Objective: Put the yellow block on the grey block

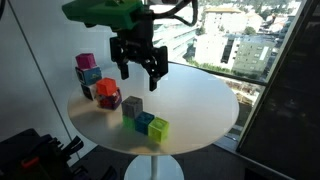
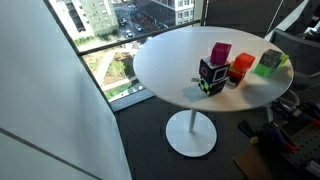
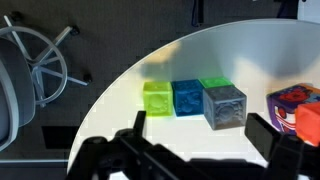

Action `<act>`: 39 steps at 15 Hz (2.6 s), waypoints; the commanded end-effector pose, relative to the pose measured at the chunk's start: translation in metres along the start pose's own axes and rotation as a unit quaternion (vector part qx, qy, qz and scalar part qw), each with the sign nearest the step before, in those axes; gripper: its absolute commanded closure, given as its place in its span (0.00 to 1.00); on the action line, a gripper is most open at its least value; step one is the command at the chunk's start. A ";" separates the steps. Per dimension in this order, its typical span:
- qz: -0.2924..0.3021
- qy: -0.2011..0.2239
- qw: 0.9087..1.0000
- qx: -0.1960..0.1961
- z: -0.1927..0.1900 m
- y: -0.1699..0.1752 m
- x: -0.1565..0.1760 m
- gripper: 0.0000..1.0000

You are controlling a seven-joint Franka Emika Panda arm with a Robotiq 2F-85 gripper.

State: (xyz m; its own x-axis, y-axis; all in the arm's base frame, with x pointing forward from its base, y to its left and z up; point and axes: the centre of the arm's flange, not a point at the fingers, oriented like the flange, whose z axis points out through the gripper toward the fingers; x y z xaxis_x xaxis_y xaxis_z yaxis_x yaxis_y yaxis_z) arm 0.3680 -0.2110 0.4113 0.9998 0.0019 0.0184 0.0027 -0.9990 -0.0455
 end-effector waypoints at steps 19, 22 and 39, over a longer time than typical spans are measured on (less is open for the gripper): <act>0.046 -0.001 0.999 -0.027 0.060 0.054 -0.013 0.00; 0.040 -0.010 0.999 -0.028 0.073 0.056 -0.011 0.00; 0.003 -0.031 0.999 -0.027 0.107 0.054 -0.005 0.00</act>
State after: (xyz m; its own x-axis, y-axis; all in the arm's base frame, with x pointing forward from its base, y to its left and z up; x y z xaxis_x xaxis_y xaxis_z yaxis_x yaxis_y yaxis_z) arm 0.3653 -0.2599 0.3045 0.9992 -0.0013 -0.0397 -0.0012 -1.0000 0.0047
